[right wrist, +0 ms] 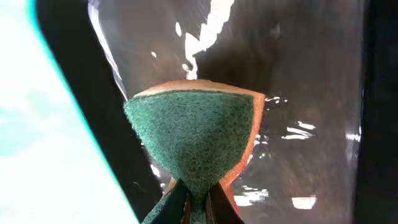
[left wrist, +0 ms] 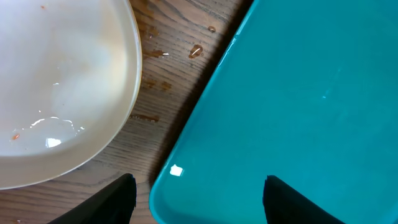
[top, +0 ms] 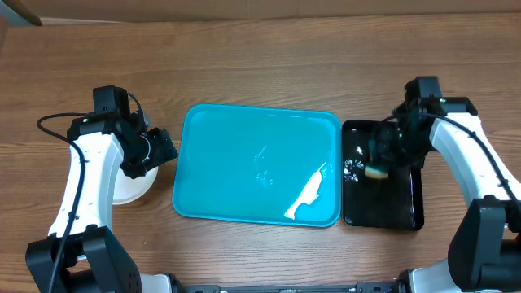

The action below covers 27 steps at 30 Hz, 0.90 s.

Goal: Clean dirty plates on tray and stack at the side

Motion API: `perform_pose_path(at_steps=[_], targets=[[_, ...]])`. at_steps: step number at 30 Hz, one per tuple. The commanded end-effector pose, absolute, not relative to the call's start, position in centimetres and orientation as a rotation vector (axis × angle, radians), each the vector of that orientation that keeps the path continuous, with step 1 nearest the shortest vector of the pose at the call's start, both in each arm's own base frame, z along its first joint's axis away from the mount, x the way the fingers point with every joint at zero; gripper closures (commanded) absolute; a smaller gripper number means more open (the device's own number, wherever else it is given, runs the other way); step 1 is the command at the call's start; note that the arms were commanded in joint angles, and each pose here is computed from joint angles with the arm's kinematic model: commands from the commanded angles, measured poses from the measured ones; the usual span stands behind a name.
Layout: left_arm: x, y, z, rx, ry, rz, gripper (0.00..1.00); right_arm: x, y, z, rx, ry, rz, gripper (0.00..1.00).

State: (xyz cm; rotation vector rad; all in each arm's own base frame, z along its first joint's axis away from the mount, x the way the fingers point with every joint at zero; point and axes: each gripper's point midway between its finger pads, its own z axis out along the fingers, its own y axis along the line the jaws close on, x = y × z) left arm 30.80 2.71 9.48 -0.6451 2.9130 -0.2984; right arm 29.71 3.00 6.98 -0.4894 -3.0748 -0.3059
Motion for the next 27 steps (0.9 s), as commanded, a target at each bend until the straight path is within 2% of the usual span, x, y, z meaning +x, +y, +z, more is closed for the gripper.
perform_pose_path(at_steps=[1,7,12,21,24,27], targets=[[30.8,2.4,9.5,-0.601,2.922,-0.304,0.34,28.0,2.9,5.0,-0.498,-3.035,-0.264,0.96],[30.8,2.4,9.5,-0.602,2.925,-0.304,0.34,25.5,2.9,0.0,-0.608,-3.004,-0.258,0.92],[30.7,2.4,9.5,-0.603,2.928,-0.304,0.34,25.7,3.0,-2.6,-0.617,-3.085,-0.304,0.89],[30.6,2.4,9.5,-0.605,2.933,-0.305,0.35,30.9,3.6,-1.3,-0.586,-3.270,-0.443,0.89],[30.5,2.3,9.5,-0.606,2.936,-0.310,0.37,30.7,4.2,-1.0,-0.533,-3.259,-0.494,0.96],[30.5,2.3,9.5,-0.605,2.935,-0.308,0.37,30.4,4.6,-0.2,-0.496,-3.240,-0.518,0.96]])
